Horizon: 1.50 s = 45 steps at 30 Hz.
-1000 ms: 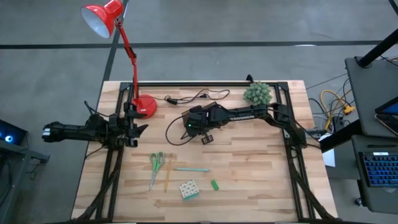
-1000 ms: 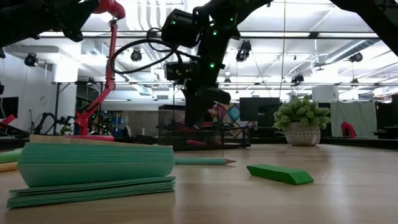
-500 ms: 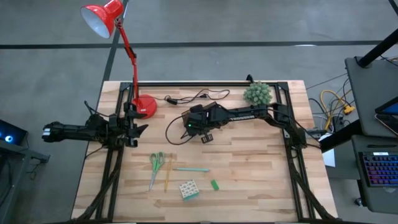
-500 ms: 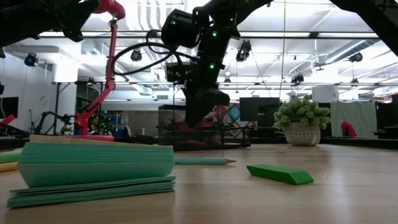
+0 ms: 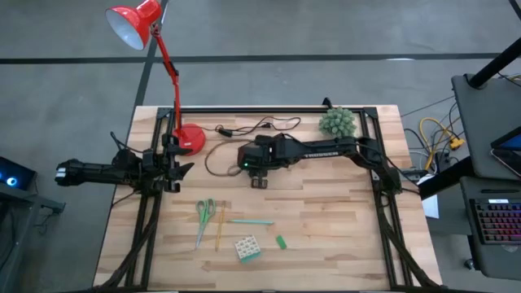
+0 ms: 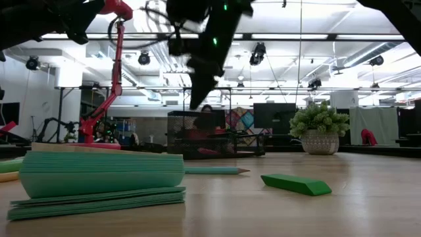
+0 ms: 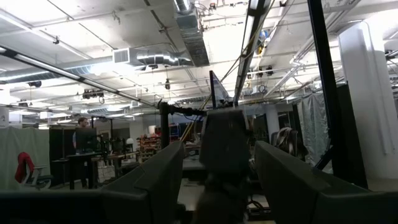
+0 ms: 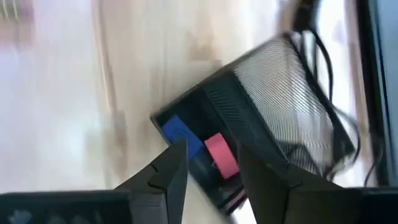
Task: Pick and place office supplies into organizer
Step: Put the green eraser into the desk organizer
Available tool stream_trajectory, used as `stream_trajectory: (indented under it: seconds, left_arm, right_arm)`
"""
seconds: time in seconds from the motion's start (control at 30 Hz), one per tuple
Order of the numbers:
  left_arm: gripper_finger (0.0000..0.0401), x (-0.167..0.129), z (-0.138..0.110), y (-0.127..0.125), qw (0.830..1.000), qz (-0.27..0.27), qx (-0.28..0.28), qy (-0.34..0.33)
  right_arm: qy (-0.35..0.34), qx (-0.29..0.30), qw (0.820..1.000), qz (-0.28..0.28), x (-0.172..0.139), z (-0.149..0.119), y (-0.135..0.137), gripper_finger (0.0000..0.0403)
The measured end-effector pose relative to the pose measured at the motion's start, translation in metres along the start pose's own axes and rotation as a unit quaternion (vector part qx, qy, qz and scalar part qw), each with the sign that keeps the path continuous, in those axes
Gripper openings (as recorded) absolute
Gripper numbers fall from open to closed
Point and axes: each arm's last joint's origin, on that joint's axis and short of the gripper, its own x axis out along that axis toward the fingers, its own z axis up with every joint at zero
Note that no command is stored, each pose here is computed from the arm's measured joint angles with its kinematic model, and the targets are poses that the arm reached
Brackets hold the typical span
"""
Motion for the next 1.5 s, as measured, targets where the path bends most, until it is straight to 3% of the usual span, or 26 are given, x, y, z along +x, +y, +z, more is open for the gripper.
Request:
stream_trajectory:
  seconds: [0.23,0.33,0.63,0.97,1.27,1.5]
  left_arm:
    - [0.0187,0.0,0.0,0.0,1.0,0.0,0.0,0.0]
    - [0.0187,0.0,0.0,0.0,1.0,0.0,0.0,0.0]
    - [0.0187,0.0,0.0,0.0,1.0,0.0,0.0,-0.001]
    - [0.0187,0.0,0.001,0.0,1.0,0.001,0.0,-0.005]
    - [0.0187,0.0,0.002,0.0,1.0,0.001,0.0,-0.006]
    - [0.0187,0.0,0.002,0.0,1.0,0.001,0.0,-0.007]
  right_arm:
    - [0.007,0.213,0.976,0.052,-0.041,0.011,0.018,0.0123]
    - [0.022,0.223,0.971,0.081,-0.053,0.01,0.034,0.0128]
    - [0.059,0.269,0.956,0.102,-0.08,-0.005,0.099,0.017]
    - [0.105,0.379,0.915,0.087,-0.09,-0.042,0.18,0.0207]
    - [0.116,0.443,0.888,0.029,-0.064,-0.076,0.224,0.0207]
    - [0.132,0.437,0.889,0.027,-0.033,-0.082,0.246,0.0207]
